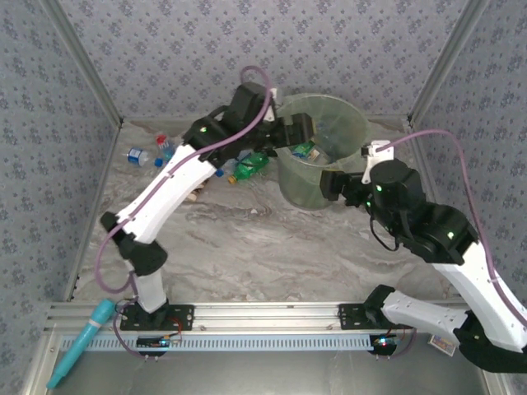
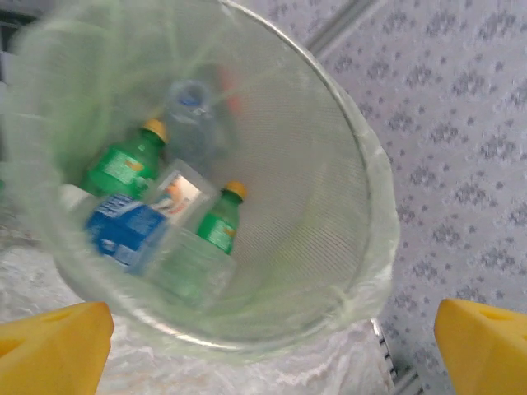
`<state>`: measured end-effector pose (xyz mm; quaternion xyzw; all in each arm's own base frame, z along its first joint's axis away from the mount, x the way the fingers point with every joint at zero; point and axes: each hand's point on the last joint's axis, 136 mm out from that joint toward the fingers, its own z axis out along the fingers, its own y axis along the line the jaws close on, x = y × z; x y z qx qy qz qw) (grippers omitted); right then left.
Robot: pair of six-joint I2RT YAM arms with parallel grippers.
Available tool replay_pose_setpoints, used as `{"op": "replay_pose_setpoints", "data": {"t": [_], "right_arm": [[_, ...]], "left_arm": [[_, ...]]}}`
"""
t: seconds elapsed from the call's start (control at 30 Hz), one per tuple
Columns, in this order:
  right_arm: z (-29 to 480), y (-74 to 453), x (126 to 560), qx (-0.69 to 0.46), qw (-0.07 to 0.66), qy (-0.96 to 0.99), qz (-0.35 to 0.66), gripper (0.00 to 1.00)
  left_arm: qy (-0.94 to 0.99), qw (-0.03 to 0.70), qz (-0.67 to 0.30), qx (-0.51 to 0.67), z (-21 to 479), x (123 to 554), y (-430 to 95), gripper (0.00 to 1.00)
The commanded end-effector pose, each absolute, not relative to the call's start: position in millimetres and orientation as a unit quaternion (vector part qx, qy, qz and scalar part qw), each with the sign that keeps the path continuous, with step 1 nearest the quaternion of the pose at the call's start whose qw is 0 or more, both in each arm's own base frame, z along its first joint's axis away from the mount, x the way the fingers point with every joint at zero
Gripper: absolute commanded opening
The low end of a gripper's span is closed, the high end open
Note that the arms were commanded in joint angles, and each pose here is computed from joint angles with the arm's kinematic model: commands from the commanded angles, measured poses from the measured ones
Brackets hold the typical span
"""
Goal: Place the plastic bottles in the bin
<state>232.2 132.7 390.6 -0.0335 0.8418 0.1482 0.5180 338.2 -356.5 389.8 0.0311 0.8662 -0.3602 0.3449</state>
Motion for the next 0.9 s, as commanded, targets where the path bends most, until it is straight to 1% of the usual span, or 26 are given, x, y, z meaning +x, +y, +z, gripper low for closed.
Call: {"op": "replay_pose_setpoints", "data": {"t": [0.0, 0.2, 0.37, 0.6, 0.7, 0.87], "right_arm": [[400, 154, 237, -0.025, 0.521, 0.832, 0.191, 1.0], [395, 199, 245, -0.05, 0.514, 0.834, 0.195, 1.0], [396, 239, 254, -0.07, 0.513, 0.834, 0.191, 1.0], [396, 290, 261, -0.097, 0.504, 0.835, 0.198, 0.99], [394, 308, 263, -0.115, 0.496, 0.838, 0.197, 1.0], [390, 334, 265, -0.146, 0.477, 0.842, 0.205, 0.99]], "left_arm": [[0.856, 0.373, -0.357, -0.003, 389, 347, -317, 1.0], [0.862, 0.371, -0.337, -0.07, 354, 348, -233, 1.0], [0.879, 0.367, -0.287, -0.098, 321, 339, -174, 1.0], [0.9, 0.363, -0.217, -0.102, 269, 331, -121, 1.0], [0.912, 0.34, -0.196, -0.118, 240, 330, -102, 1.0], [0.927, 0.313, -0.166, -0.121, 198, 331, -87, 1.0]]}}
